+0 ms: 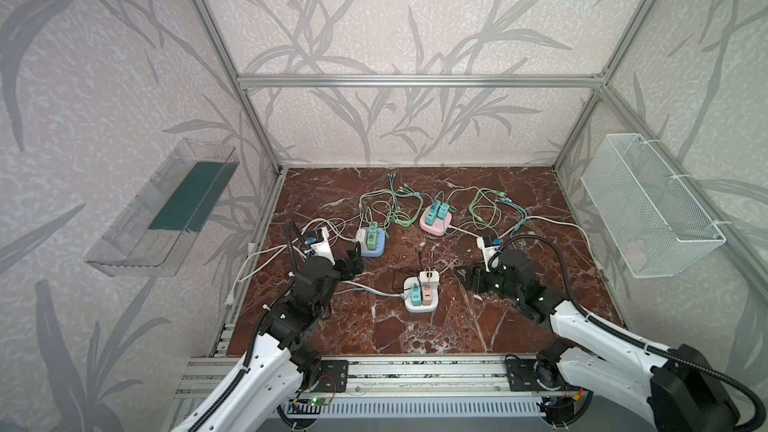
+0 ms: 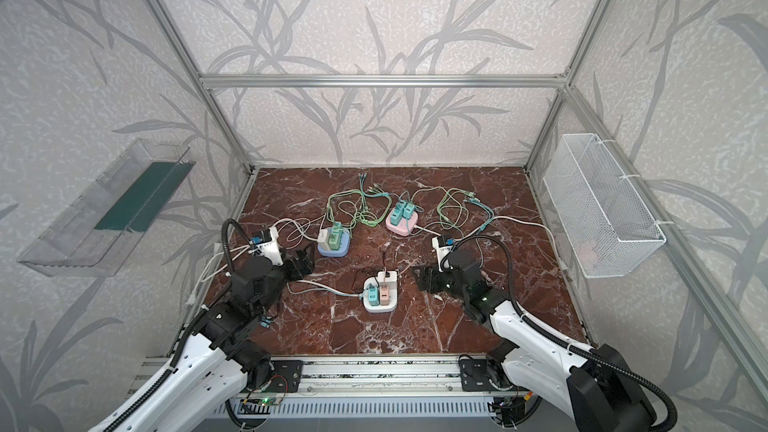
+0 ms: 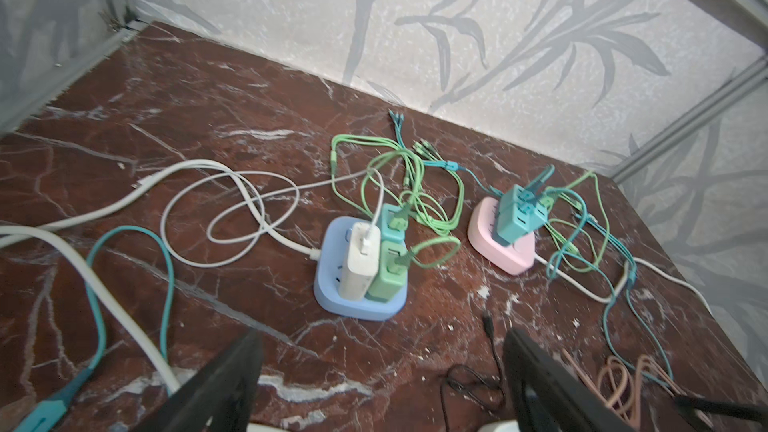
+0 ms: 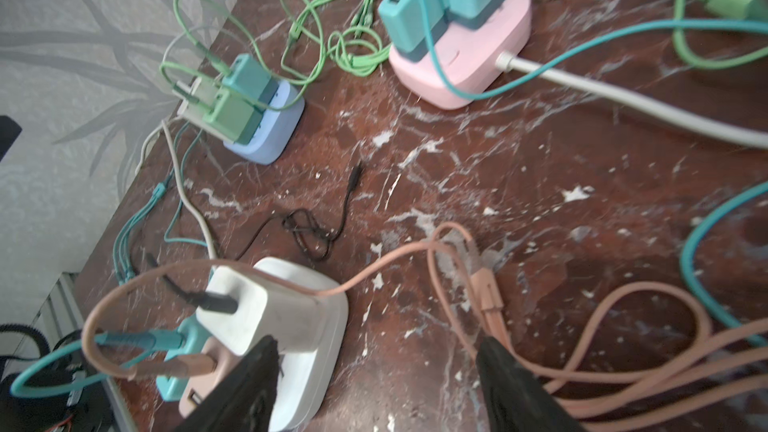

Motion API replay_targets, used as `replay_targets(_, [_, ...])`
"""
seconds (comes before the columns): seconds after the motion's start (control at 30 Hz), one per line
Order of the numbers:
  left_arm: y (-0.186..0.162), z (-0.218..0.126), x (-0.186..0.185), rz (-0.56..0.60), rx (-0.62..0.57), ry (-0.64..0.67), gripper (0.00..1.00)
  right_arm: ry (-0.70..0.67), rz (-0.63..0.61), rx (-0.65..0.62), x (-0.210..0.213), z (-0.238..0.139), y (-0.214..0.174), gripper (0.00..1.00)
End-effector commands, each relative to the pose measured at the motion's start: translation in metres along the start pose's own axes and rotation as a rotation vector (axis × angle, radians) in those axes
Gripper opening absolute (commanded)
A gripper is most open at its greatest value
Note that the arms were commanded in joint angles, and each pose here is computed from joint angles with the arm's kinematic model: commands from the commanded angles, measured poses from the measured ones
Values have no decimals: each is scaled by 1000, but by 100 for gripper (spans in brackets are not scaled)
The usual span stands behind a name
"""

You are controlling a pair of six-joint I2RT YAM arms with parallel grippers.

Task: Pull the plug off the socket
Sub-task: 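Reach the left gripper to the teal charger while the right gripper approaches the white strip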

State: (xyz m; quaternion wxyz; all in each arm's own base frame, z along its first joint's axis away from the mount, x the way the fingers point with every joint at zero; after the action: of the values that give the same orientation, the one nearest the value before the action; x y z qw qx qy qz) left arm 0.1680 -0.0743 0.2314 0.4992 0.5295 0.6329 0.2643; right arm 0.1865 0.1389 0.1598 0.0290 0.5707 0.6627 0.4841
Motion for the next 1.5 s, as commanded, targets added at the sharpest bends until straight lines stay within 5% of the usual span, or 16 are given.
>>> replay_targets(0.0, [-11,-8,-10,-33,73,-15,90,-20,41,23,3,5,-10,70])
replay_targets(0.43, [-32,-24,-78,141,185,-219,90,31,63,140,10,24,-40,64])
replay_targets(0.63, [-40,-31,-98,131,242,-359,89,36,91,158,10,30,-44,63])
replay_targets(0.77, [-48,-39,-108,143,283,-397,81,37,92,172,10,34,-47,64])
replay_targets(1.03, [-75,-47,-129,127,382,-380,70,41,92,185,10,39,-51,64])
replay_targets(1.47, [-109,-31,-136,100,499,-174,51,8,74,193,6,39,-52,64])
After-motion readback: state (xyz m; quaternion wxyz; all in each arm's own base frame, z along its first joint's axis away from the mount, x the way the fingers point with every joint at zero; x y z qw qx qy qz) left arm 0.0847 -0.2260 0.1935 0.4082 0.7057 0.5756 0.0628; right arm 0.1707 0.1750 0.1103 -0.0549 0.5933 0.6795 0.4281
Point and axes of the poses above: each gripper's point midway between its finger pads, its own z axis out along the fingers, its own x axis along the line the jaws close on, y = z × x, the point moved 10 cm from there along -z, back along the fingers, and after that the axes turned 2 degrees about z, right-handed, at the moved point
